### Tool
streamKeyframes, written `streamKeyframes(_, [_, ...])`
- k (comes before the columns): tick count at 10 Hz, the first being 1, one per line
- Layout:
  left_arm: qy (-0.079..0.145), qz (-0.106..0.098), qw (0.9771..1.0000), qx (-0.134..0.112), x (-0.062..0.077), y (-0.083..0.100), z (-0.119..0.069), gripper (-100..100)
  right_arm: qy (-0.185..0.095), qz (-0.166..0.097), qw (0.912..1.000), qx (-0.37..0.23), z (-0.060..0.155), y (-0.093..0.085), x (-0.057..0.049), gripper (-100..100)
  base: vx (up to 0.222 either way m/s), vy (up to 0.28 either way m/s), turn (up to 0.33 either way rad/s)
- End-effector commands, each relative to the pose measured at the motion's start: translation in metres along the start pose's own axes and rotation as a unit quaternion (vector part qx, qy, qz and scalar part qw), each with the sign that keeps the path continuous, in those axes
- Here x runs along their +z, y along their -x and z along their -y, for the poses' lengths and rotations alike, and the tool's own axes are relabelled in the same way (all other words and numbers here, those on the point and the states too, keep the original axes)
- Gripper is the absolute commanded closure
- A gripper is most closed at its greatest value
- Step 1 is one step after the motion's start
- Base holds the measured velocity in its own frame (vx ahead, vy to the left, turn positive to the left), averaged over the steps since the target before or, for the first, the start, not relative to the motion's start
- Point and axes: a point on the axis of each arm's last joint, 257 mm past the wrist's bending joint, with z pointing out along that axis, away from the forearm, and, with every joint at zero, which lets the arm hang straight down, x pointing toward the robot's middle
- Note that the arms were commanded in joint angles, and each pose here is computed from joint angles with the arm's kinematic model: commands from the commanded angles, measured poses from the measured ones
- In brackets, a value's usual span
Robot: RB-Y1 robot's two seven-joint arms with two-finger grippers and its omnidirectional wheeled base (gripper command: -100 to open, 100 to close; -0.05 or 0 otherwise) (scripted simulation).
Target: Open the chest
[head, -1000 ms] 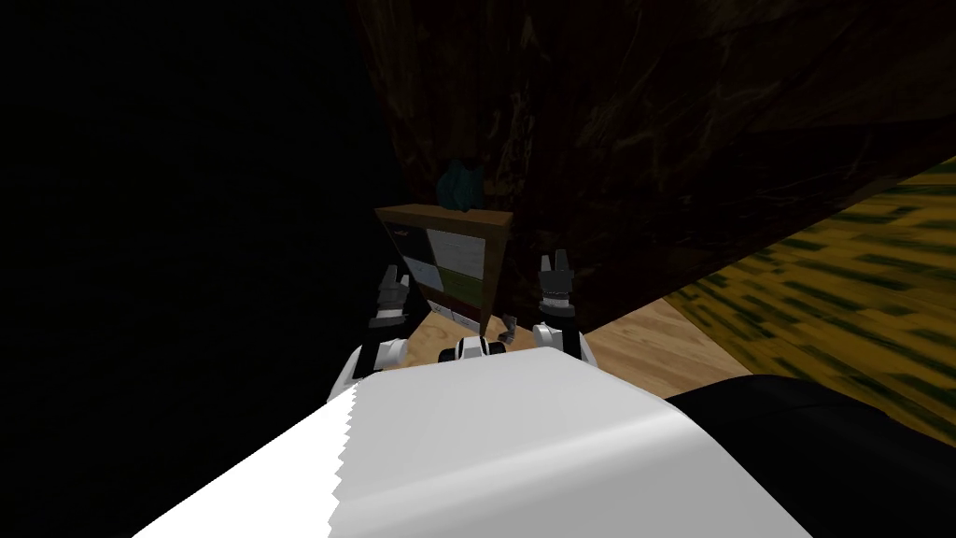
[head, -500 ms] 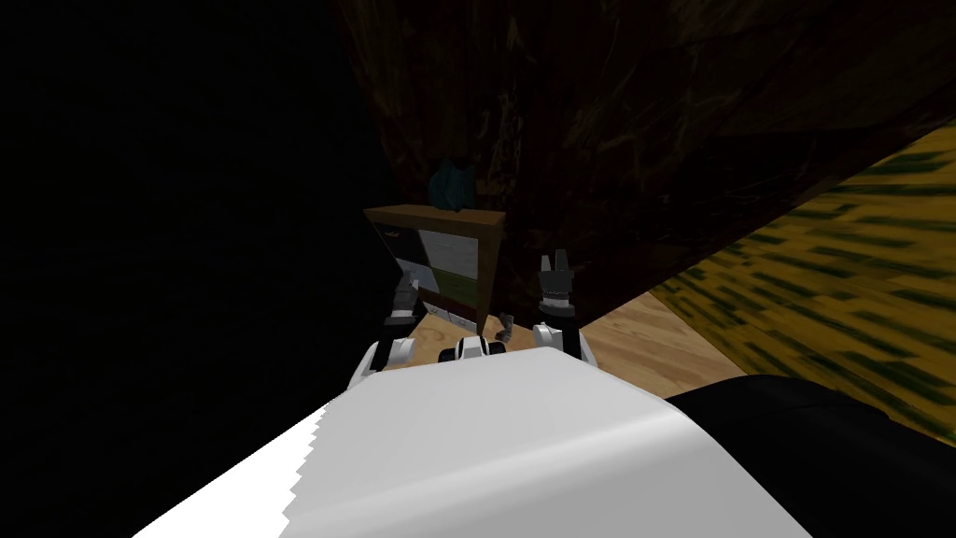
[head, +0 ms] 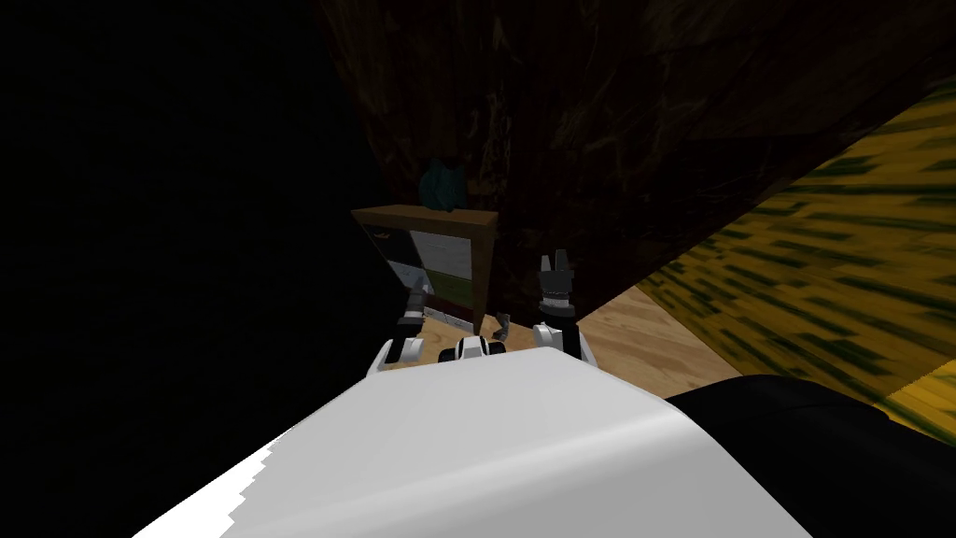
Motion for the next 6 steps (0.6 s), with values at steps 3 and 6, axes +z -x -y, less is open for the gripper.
streamKeyframes(3, [0.037,-0.03,0.9988,0.004,-0.006,-0.032,-0.041,-100,0.0,0.0,1.0,0.0,0.0,0.0,0.0,0,0.001,-0.022,-0.093])
streamKeyframes(6, [0.051,-0.043,0.9978,0.007,-0.009,-0.045,-0.057,-100,0.0,0.0,1.0,0.0,0.0,0.0,0.0,0,0.001,-0.013,-0.049])
